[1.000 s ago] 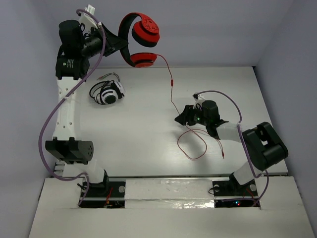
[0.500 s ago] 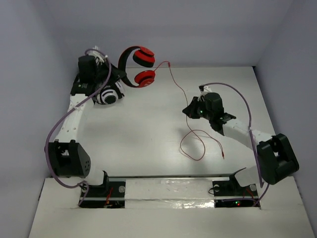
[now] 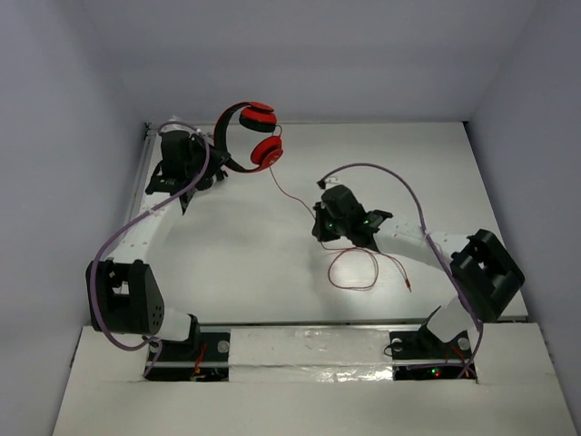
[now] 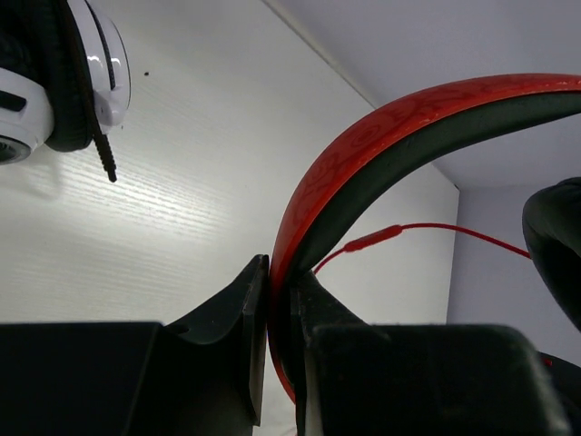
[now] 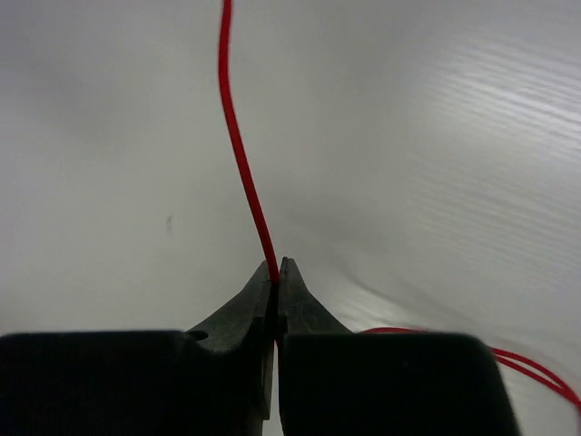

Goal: Wrap the headphones

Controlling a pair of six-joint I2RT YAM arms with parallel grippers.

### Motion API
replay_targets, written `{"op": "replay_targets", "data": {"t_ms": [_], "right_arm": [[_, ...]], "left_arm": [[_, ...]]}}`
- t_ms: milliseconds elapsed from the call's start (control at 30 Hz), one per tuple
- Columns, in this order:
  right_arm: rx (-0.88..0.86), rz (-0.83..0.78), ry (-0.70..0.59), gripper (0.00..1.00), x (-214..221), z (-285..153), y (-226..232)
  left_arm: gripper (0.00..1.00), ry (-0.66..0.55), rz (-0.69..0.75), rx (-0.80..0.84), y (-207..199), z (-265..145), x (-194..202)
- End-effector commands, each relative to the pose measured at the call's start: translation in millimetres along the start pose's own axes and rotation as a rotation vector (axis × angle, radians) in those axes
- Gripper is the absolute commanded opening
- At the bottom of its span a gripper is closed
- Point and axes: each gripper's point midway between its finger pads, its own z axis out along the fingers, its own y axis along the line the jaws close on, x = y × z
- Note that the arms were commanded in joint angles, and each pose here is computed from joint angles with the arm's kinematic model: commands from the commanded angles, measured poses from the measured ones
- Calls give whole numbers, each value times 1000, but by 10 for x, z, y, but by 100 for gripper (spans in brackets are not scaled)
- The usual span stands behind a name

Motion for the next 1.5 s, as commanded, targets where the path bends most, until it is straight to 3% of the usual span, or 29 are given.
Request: {"op": "replay_targets", "data": {"t_ms": [0, 100, 333, 433, 767, 1133, 1300, 1467], "right_arm": [[-79, -121, -24, 0, -96, -181, 597], [-131, -210, -30, 0, -60, -376, 1030], [-140, -310, -68, 0, -200, -873, 1337], [-116, -331, -90, 0, -341, -1039, 1306], [87, -408, -199, 0, -787, -1428, 967], [227, -397, -319, 0, -1189, -1706, 698], [292, -391, -383, 0, -1376, -1831, 599], [340, -367, -420, 0, -1480, -1914, 440]], "left_arm": [[0, -172, 31, 111, -499, -182, -257], [0, -191, 94, 52, -522, -99, -87], [0, -220, 217, -51, -435, -20, 130], [0, -187, 293, -55, -433, 23, 267], [0, 107, 497, 107, -494, 19, 946], [0, 290, 651, 113, -425, -185, 1200], [0, 413, 716, 185, -455, -254, 1563], [0, 448, 775, 178, -451, -281, 1546]]}}
